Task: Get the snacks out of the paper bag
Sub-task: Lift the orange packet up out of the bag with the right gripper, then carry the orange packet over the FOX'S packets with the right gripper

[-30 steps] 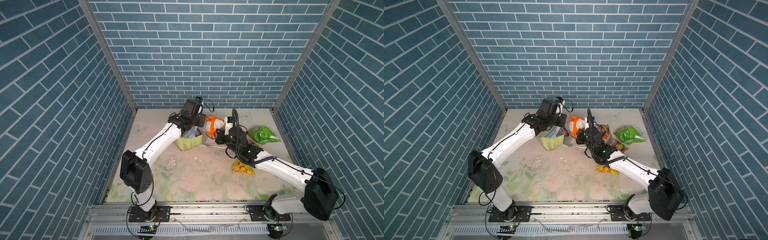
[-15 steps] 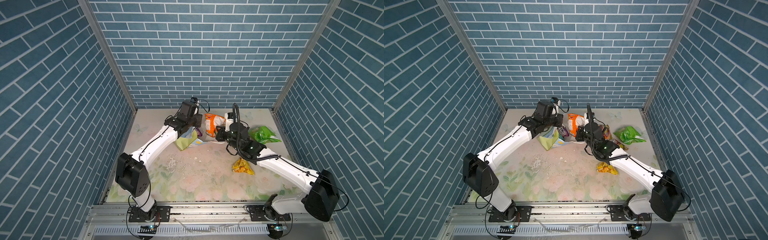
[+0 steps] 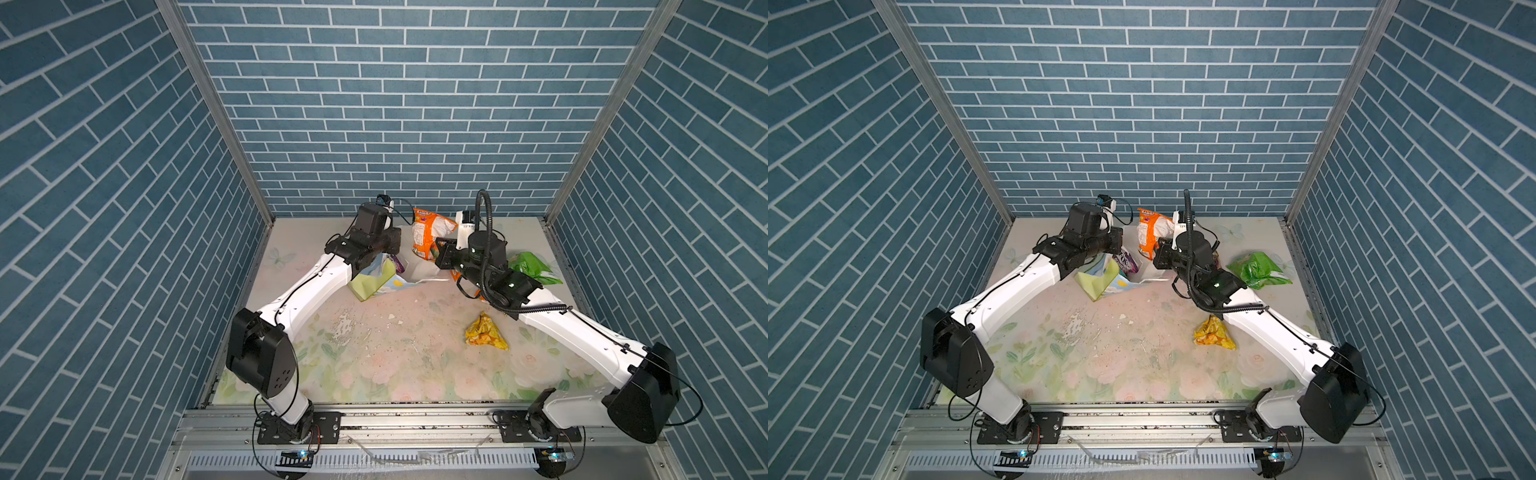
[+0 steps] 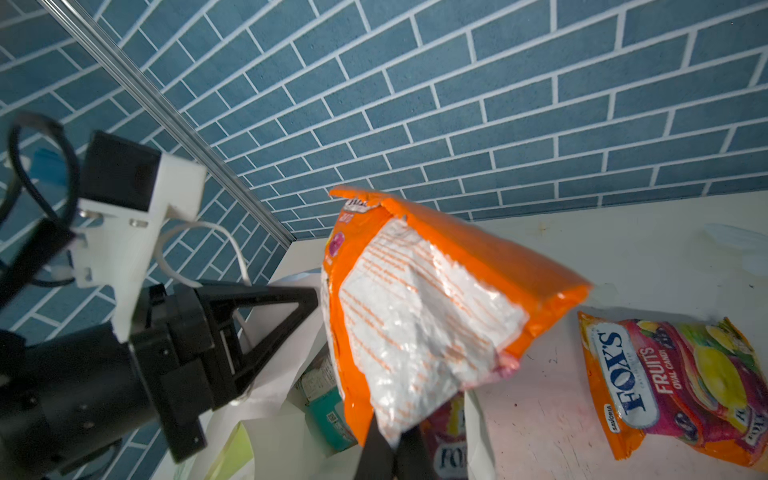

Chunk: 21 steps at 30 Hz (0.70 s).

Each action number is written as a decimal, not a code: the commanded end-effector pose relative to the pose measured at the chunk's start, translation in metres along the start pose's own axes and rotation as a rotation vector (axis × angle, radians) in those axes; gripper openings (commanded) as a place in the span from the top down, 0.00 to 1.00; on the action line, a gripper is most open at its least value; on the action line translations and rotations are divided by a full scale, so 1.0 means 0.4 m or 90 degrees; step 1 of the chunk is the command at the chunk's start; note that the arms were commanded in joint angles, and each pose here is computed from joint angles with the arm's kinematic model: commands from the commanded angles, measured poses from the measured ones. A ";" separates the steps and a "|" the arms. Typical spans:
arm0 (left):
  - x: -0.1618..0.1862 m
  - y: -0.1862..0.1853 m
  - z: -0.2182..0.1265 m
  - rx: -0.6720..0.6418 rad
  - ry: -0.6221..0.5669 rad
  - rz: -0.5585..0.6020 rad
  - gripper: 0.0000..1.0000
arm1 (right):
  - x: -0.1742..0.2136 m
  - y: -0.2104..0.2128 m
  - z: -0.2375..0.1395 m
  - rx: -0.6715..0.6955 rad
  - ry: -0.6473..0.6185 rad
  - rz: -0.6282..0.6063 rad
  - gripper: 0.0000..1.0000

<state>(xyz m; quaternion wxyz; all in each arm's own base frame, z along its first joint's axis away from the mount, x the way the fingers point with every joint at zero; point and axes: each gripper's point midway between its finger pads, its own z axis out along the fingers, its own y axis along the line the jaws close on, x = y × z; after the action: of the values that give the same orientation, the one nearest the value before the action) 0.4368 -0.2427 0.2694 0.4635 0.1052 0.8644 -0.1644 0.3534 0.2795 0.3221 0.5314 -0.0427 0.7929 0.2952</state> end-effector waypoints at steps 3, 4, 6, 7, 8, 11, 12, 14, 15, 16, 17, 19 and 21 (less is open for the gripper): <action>-0.004 0.012 -0.024 -0.004 -0.006 -0.006 1.00 | -0.113 0.025 -0.026 -0.013 -0.077 -0.009 1.00; -0.006 0.013 -0.026 -0.004 -0.007 -0.007 1.00 | -0.119 0.024 -0.027 -0.012 -0.080 -0.011 1.00; -0.009 0.017 -0.029 -0.005 -0.011 -0.006 1.00 | -0.132 0.020 -0.032 -0.009 -0.085 -0.012 1.00; -0.010 0.019 -0.030 -0.007 -0.012 -0.007 1.00 | -0.140 0.018 -0.036 -0.008 -0.089 -0.011 1.00; -0.013 0.019 -0.034 -0.007 -0.015 -0.008 1.00 | -0.146 0.012 -0.040 -0.005 -0.092 -0.011 1.00; -0.013 0.025 -0.035 -0.010 -0.016 -0.009 1.00 | -0.166 -0.003 -0.058 0.007 -0.103 -0.014 1.00; -0.012 0.026 -0.035 -0.010 -0.016 -0.009 1.00 | -0.172 -0.008 -0.064 0.011 -0.107 -0.015 1.00; -0.011 0.033 -0.037 -0.013 -0.017 -0.011 1.00 | -0.182 -0.026 -0.077 0.032 -0.112 -0.015 1.00; -0.011 0.034 -0.038 -0.013 -0.019 -0.012 1.00 | -0.186 -0.036 -0.082 0.042 -0.114 -0.014 1.00; -0.011 0.037 -0.039 -0.014 -0.021 -0.013 1.00 | -0.189 -0.046 -0.088 0.052 -0.117 -0.013 1.00; -0.012 0.039 -0.041 -0.014 -0.024 -0.015 1.00 | -0.192 -0.057 -0.094 0.060 -0.120 -0.012 1.00; -0.012 0.041 -0.043 -0.013 -0.029 -0.018 1.00 | -0.194 -0.074 -0.107 0.073 -0.122 -0.010 1.00; -0.016 0.044 -0.046 -0.013 -0.037 -0.023 1.00 | -0.195 -0.093 -0.122 0.089 -0.119 -0.011 1.00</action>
<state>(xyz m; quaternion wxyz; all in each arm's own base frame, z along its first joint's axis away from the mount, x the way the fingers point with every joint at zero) 0.4330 -0.2265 0.2718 0.4727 0.0925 0.8609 -0.1638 0.3669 0.2260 0.3503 0.5694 0.0008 0.7840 0.2473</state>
